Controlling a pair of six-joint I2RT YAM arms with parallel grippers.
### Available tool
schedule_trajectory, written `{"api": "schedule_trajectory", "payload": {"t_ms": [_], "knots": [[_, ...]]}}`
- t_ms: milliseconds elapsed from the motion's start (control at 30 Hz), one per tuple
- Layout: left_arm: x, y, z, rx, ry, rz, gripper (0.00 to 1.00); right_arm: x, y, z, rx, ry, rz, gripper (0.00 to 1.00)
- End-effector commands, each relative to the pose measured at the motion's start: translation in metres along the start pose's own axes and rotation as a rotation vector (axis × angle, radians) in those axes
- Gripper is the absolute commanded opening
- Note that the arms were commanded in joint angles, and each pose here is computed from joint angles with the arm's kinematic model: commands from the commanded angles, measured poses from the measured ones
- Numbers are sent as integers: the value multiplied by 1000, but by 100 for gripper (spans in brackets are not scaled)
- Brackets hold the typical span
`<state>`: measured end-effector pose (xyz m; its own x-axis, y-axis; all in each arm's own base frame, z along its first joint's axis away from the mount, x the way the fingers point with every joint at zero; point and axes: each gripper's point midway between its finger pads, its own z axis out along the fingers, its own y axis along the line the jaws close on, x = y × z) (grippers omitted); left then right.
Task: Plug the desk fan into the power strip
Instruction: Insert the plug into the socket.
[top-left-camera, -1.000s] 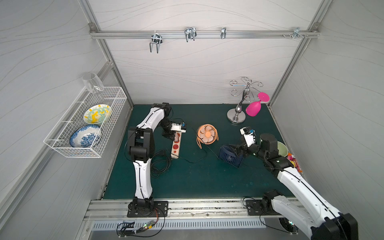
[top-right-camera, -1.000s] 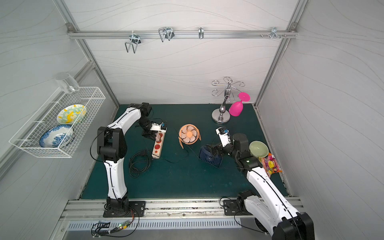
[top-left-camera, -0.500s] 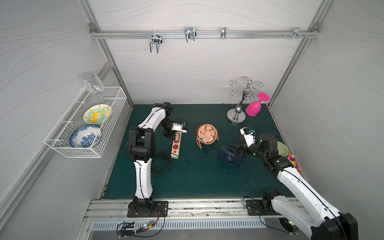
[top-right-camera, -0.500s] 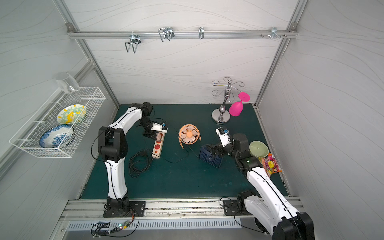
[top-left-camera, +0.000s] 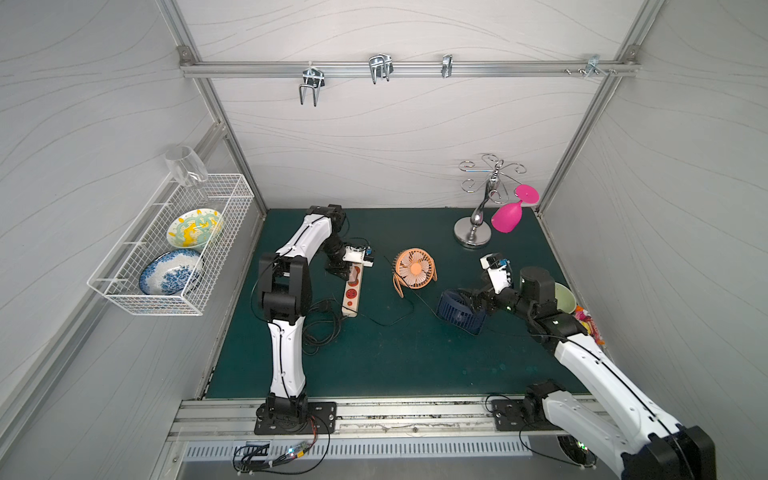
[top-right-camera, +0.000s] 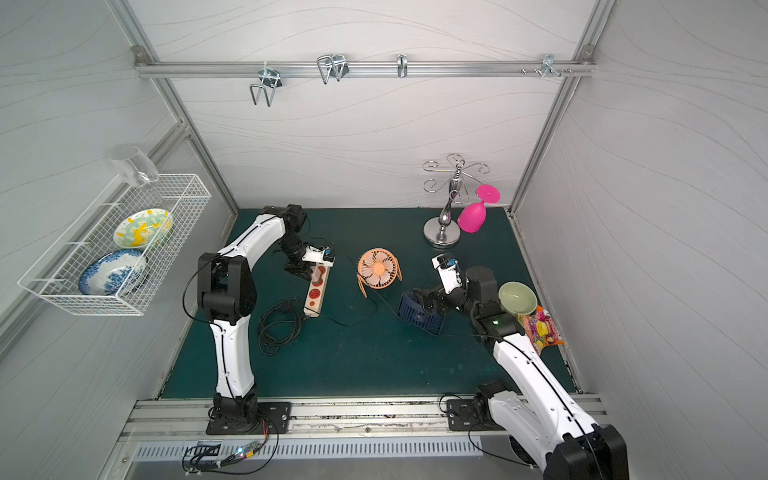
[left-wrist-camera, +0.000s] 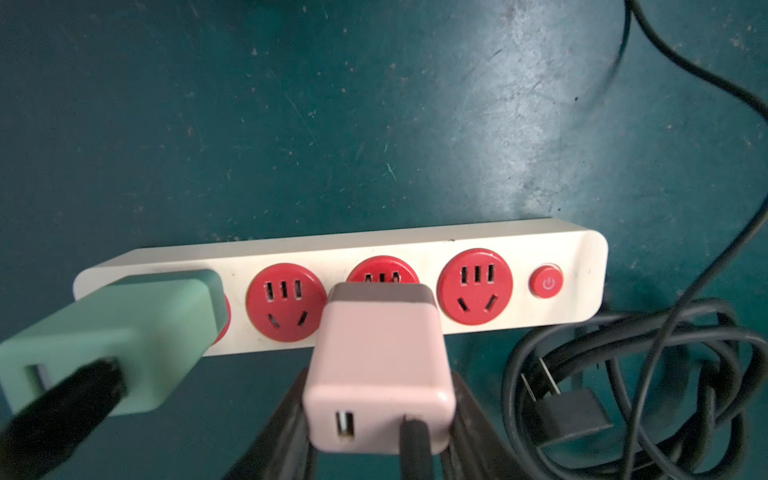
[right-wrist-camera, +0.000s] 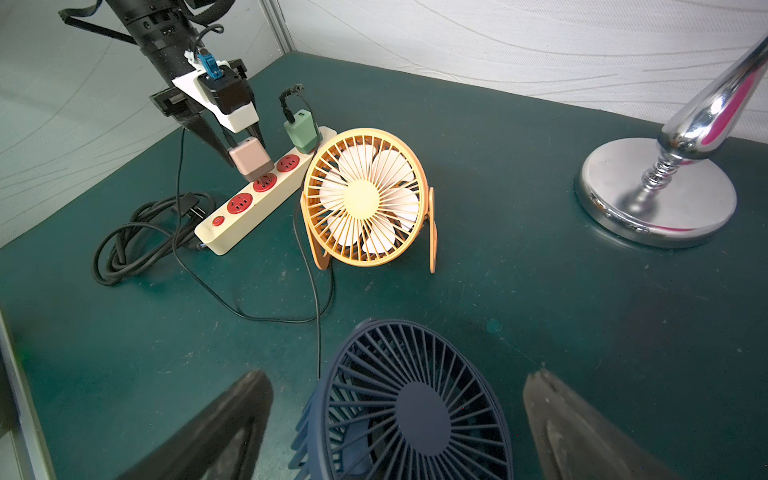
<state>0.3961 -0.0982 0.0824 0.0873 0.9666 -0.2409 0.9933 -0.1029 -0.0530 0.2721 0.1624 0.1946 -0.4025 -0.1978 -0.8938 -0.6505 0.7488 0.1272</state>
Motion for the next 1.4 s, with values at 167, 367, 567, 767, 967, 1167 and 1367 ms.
{"api": "schedule_trajectory", "payload": {"t_ms": [167, 367, 567, 767, 967, 1167, 1367], "knots": [[5, 9, 15, 12, 60, 23, 0, 0, 0, 1, -8, -12, 13, 99], [-3, 5, 24, 48, 82, 17, 0, -1, 0, 1, -8, -14, 12, 99], [-5, 3, 37, 62, 110, 12, 0, -1, 0, 1, -9, -16, 10, 99], [-6, -2, 46, 87, 144, 13, 0, -1, 0, 1, -10, -16, 11, 99], [-4, -2, 56, 98, 177, 8, 0, -1, 1, 0, -9, -17, 10, 99], [6, -2, 52, 92, 244, 2, 0, -1, 0, 1, -9, -16, 11, 99], [12, -3, 50, 84, 300, -7, 0, -1, 1, 0, -9, -17, 11, 99]]}}
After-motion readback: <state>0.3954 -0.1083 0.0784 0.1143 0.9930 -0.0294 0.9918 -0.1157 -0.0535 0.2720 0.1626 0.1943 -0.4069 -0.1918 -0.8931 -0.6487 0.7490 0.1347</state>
